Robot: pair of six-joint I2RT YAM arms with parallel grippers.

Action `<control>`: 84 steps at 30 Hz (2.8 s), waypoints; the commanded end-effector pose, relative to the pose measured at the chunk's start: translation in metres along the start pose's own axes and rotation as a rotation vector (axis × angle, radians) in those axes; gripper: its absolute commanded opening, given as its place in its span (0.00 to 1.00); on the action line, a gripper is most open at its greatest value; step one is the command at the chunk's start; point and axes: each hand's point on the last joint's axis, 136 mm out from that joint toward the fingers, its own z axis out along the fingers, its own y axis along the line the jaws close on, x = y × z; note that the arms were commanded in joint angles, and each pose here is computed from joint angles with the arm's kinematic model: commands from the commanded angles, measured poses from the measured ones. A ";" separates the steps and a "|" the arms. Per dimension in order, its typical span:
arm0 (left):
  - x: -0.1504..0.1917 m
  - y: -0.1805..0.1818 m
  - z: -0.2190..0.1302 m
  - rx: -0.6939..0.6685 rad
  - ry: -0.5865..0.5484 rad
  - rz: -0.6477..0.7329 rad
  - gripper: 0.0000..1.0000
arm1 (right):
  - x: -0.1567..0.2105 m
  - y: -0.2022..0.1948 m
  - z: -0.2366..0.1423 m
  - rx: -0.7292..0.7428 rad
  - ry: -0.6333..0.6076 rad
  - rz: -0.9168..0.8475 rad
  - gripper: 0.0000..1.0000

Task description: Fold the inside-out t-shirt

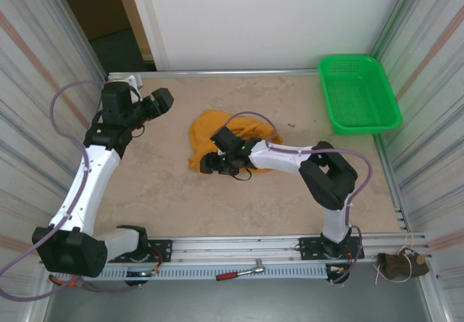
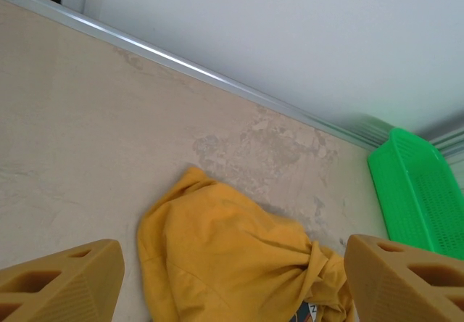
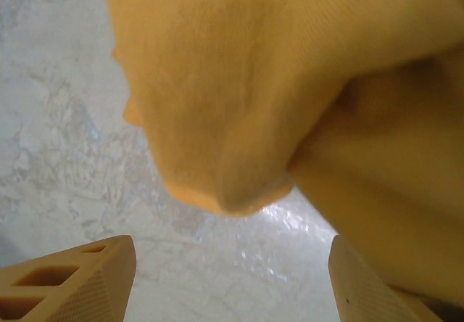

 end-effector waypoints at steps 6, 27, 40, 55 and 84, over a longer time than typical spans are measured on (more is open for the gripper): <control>-0.006 -0.008 -0.008 0.044 -0.023 -0.021 0.79 | -0.015 0.012 0.030 -0.011 -0.002 0.024 0.63; 0.001 -0.032 -0.025 0.227 -0.050 0.042 0.94 | -0.224 0.151 -0.395 -0.591 -0.596 -0.156 0.00; 0.023 -0.100 -0.016 0.459 -0.074 0.216 0.96 | -0.229 0.142 -0.467 -0.718 -0.687 -0.125 0.00; 0.056 -0.155 0.050 0.551 -0.007 0.361 0.98 | -0.208 0.143 -0.489 -0.732 -0.704 -0.148 0.00; -0.012 -0.216 0.049 0.912 -0.115 0.217 0.00 | -0.232 0.119 -0.482 -0.753 -0.686 -0.077 0.00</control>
